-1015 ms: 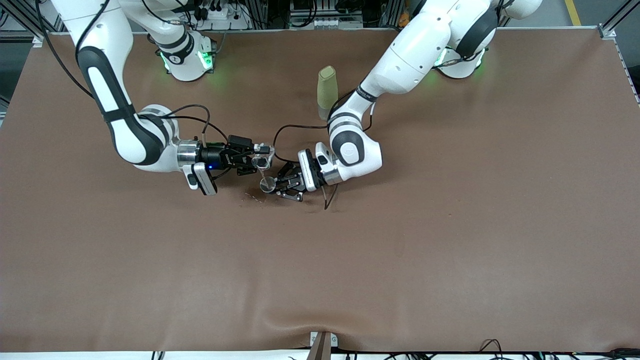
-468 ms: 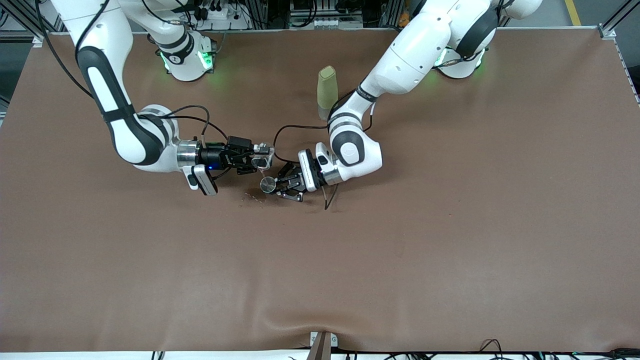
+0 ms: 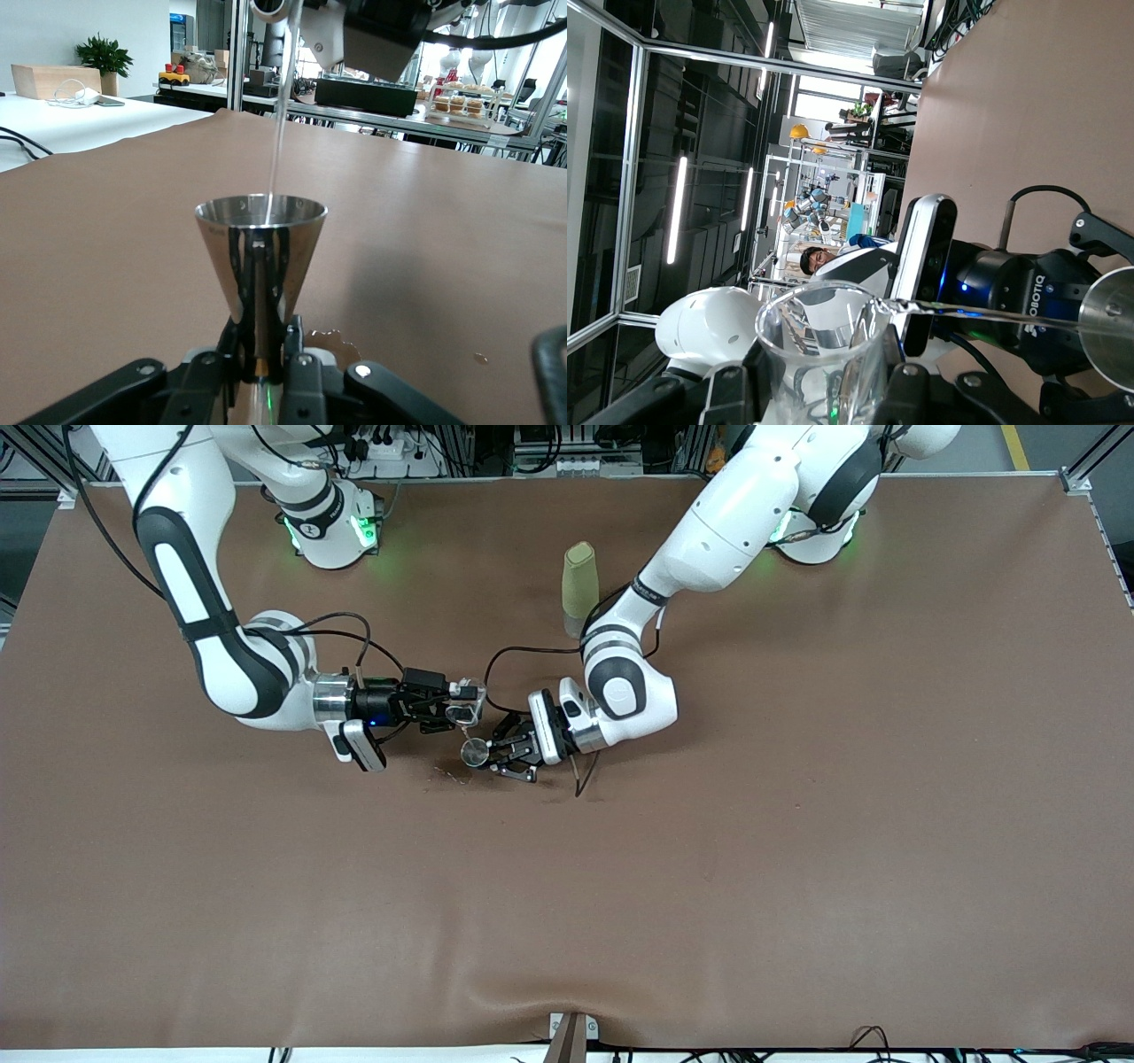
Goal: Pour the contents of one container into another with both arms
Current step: 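Tilt the jigger with the left gripper, pouring liquid into the glass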
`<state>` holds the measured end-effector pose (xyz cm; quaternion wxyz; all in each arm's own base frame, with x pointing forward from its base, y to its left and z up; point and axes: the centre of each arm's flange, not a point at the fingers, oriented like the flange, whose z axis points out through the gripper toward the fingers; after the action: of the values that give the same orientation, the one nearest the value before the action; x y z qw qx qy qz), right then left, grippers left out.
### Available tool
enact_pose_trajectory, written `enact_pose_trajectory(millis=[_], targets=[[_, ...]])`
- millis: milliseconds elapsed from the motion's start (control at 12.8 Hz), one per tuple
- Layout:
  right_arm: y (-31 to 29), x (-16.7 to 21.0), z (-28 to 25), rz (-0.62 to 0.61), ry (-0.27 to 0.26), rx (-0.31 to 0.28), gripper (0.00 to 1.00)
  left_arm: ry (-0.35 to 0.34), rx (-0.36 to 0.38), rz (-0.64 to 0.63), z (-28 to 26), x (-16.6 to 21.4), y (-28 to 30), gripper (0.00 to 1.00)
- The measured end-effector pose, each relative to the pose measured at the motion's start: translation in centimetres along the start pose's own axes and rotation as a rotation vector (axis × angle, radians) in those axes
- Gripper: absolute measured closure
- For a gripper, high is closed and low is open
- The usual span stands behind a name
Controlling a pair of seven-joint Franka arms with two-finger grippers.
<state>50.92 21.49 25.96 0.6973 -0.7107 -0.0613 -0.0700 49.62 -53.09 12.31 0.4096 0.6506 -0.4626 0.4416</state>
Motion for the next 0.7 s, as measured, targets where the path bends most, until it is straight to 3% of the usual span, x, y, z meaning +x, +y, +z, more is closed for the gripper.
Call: enact_pose_trajectory(millis=[703], targets=[[0.30,-0.07,-0.09,0.091,-0.002,0.009,0.50,0.000,0.000,0.000,0.01,0.00,0.02,0.79]])
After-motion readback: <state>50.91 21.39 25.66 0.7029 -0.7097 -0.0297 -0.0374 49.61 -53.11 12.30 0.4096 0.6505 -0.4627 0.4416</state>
